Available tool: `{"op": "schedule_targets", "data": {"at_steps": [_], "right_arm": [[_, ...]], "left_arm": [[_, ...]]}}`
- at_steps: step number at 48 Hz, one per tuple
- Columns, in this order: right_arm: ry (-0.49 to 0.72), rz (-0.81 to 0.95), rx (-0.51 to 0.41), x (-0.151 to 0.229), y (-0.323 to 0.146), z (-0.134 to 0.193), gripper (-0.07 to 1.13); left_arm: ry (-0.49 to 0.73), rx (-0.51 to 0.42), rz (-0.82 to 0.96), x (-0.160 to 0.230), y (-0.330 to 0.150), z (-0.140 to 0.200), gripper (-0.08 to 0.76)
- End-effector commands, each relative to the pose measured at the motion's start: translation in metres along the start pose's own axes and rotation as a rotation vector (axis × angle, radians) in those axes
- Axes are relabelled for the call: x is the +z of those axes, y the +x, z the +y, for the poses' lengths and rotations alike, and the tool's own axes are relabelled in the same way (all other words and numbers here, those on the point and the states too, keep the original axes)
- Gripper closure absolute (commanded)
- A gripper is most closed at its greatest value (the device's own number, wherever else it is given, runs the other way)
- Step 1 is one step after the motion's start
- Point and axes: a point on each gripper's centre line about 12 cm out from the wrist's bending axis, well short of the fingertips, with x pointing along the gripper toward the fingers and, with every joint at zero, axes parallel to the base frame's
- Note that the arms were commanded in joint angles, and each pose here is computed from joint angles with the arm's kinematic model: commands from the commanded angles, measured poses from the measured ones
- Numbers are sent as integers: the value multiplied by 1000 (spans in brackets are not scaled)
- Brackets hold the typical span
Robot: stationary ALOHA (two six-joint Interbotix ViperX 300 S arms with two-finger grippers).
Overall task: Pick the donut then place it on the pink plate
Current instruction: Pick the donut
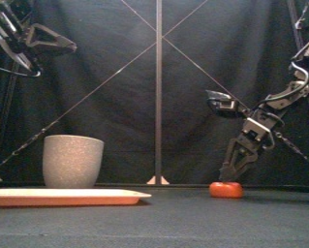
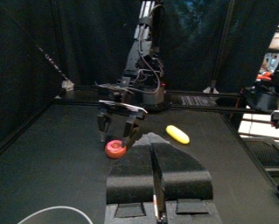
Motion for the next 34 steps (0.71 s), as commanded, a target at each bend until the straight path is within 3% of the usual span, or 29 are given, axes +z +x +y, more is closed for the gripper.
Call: {"op": "schedule_targets", "data": {"at_steps": [1, 22, 34], "right_arm": [[-12, -6, 8, 11, 4, 3, 30], [-18, 79, 7, 5, 10, 4, 55], [-24, 66, 16, 12, 12, 8, 198]], "left_arm": [[-3, 3, -15, 5, 2, 1, 651], [-30, 19, -5, 0, 1, 3, 651], [-38, 28, 4, -3, 0, 4, 651]]}}
